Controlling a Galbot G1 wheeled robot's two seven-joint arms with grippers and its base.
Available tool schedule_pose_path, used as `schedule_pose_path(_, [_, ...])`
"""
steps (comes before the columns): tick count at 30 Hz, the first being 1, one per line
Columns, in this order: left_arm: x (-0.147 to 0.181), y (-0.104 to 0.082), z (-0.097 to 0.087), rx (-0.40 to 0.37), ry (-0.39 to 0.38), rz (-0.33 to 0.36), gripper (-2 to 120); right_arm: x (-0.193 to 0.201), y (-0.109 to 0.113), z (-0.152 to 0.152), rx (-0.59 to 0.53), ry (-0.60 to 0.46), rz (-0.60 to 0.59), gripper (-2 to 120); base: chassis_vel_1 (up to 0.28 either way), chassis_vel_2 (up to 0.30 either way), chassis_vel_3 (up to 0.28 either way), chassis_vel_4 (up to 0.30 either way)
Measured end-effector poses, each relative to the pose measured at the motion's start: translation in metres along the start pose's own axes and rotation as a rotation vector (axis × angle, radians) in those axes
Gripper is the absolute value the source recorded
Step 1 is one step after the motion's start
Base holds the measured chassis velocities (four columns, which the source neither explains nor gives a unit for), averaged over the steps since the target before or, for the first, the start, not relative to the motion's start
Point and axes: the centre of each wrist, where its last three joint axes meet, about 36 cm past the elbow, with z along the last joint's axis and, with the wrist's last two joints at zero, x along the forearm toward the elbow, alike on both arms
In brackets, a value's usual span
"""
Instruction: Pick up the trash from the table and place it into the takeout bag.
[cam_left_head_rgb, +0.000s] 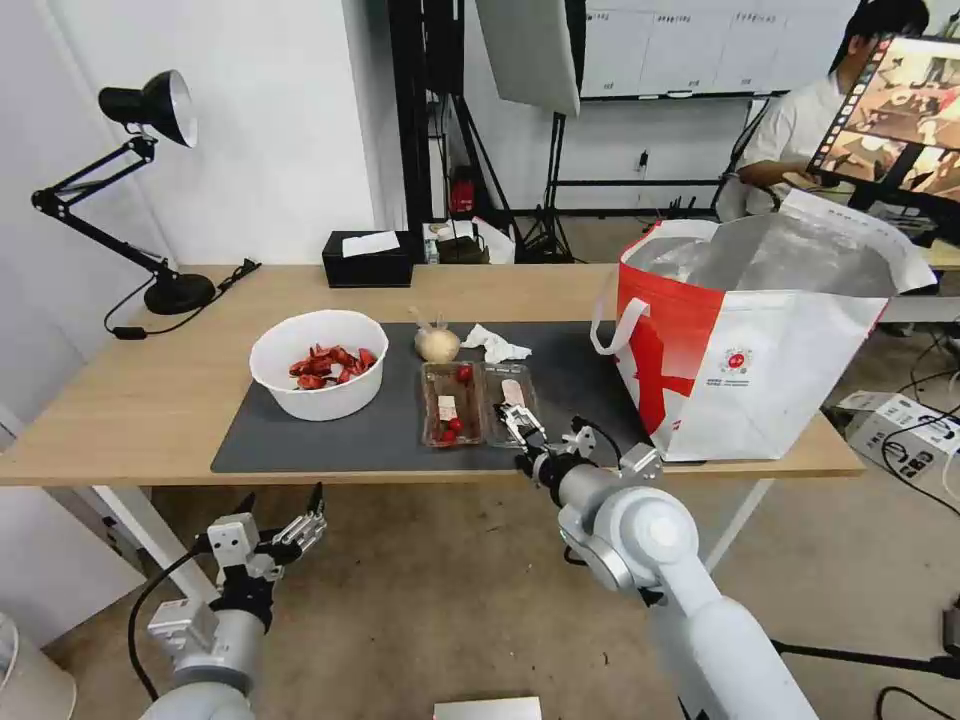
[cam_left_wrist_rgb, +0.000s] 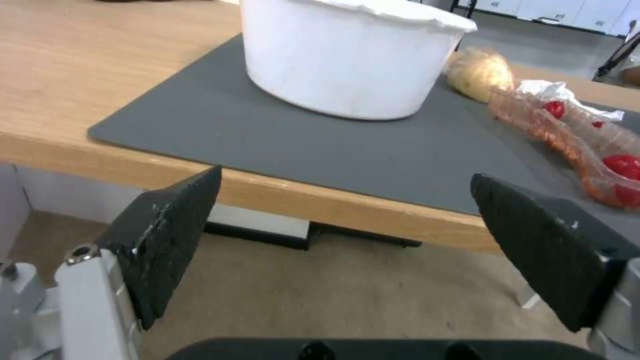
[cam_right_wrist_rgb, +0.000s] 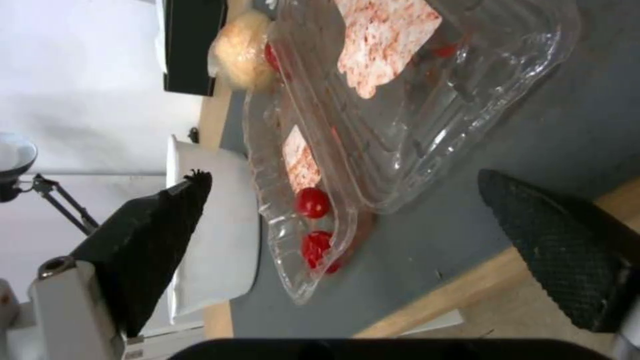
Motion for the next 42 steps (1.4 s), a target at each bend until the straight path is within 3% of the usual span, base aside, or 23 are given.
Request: schedule_pose_path(42, [-0.001, 0.002, -0.003, -0.009, -0.011, -0.003, 100, -0.019, 0.01, 0.0, -0.013, -0.009, -0.016, 100, 0.0, 0.0, 0.0, 0.0])
